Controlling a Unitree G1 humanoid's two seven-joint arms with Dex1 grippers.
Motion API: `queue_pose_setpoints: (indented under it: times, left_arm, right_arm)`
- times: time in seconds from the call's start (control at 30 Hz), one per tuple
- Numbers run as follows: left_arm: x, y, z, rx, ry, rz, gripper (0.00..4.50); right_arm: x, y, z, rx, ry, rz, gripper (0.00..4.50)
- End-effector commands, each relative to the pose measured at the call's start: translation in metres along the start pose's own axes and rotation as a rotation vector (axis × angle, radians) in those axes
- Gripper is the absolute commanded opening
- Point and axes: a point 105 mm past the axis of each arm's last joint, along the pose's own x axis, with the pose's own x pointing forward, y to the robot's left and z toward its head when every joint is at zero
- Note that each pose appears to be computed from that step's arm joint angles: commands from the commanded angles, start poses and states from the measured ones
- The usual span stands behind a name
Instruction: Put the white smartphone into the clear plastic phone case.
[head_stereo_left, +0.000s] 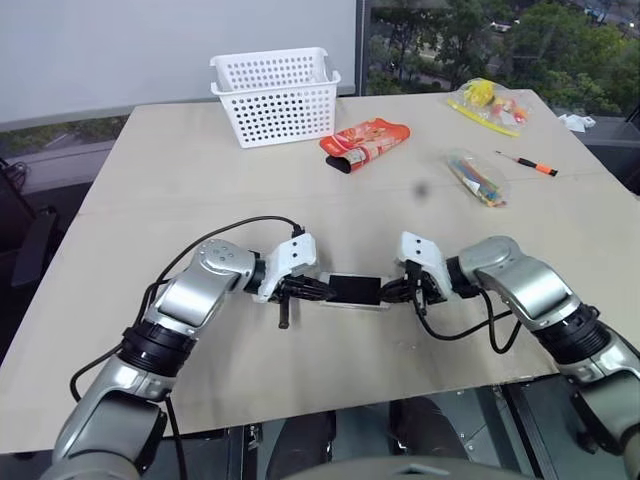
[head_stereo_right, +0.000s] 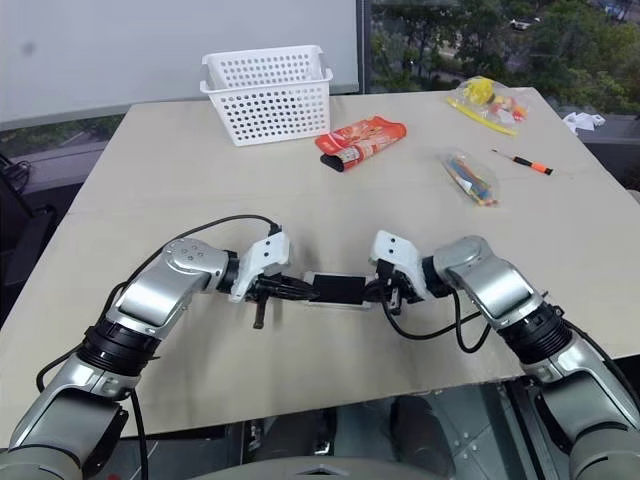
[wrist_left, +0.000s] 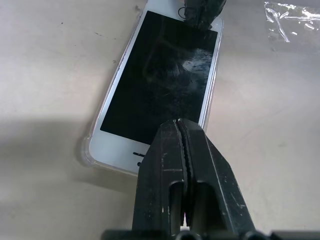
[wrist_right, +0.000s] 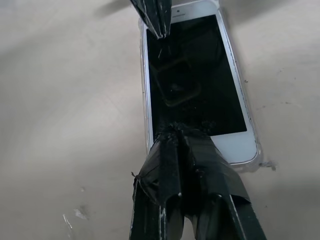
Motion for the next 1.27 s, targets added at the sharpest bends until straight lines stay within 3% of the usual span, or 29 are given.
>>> queue_pose_setpoints:
  times: [0.03, 0.17, 0.37, 0.57, 0.67, 0.73, 0.83, 0.9, 1.0, 1.1, 1.27]
  left_arm:
    - [-0.006, 0.004, 0.008, 0.027, -0.022, 0.025, 0.00]
    - [-0.005, 0.002, 0.007, 0.021, -0.032, 0.023, 0.00]
    - [-0.005, -0.001, 0.007, 0.015, -0.036, 0.024, 0.00]
    - [-0.007, 0.000, 0.006, 0.016, -0.031, 0.030, 0.00]
    - [-0.009, 0.003, 0.011, 0.018, -0.056, 0.048, 0.00]
    - [-0.017, 0.009, 0.026, 0.006, -0.158, 0.092, 0.00]
    - [-0.032, 0.016, 0.045, 0.021, -0.312, 0.172, 0.00]
    - [-0.044, 0.023, 0.050, 0.011, -0.384, 0.244, 0.00]
    - [-0.060, 0.026, 0.036, -0.036, -0.387, 0.281, 0.74]
    - [-0.076, 0.027, 0.009, -0.045, -0.301, 0.340, 1.97]
    - [-0.094, 0.036, -0.002, 0.013, -0.280, 0.415, 4.38]
  right_arm:
    - [0.013, -0.003, -0.072, 0.126, 0.233, -0.018, 0.06]
    - [0.014, -0.009, -0.075, 0.078, 0.187, -0.010, 0.06]
    - [0.014, -0.001, -0.093, 0.119, 0.228, 0.055, 0.06]
    - [0.017, -0.003, -0.090, 0.110, 0.217, 0.060, 0.06]
    - [0.011, -0.008, -0.061, 0.095, 0.043, 0.045, 0.06]
    - [-0.007, -0.015, -0.026, 0.032, -0.184, -0.005, 0.06]
    - [-0.043, -0.019, 0.000, -0.015, -0.396, -0.092, 0.88]
    - [-0.065, -0.020, 0.001, -0.031, -0.439, -0.138, 1.83]
    - [-0.096, -0.028, -0.008, -0.040, -0.443, -0.216, 3.15]
    - [-0.129, -0.041, -0.028, -0.040, -0.417, -0.315, 4.42]
    - [-0.142, -0.050, -0.048, -0.017, -0.391, -0.329, 4.50]
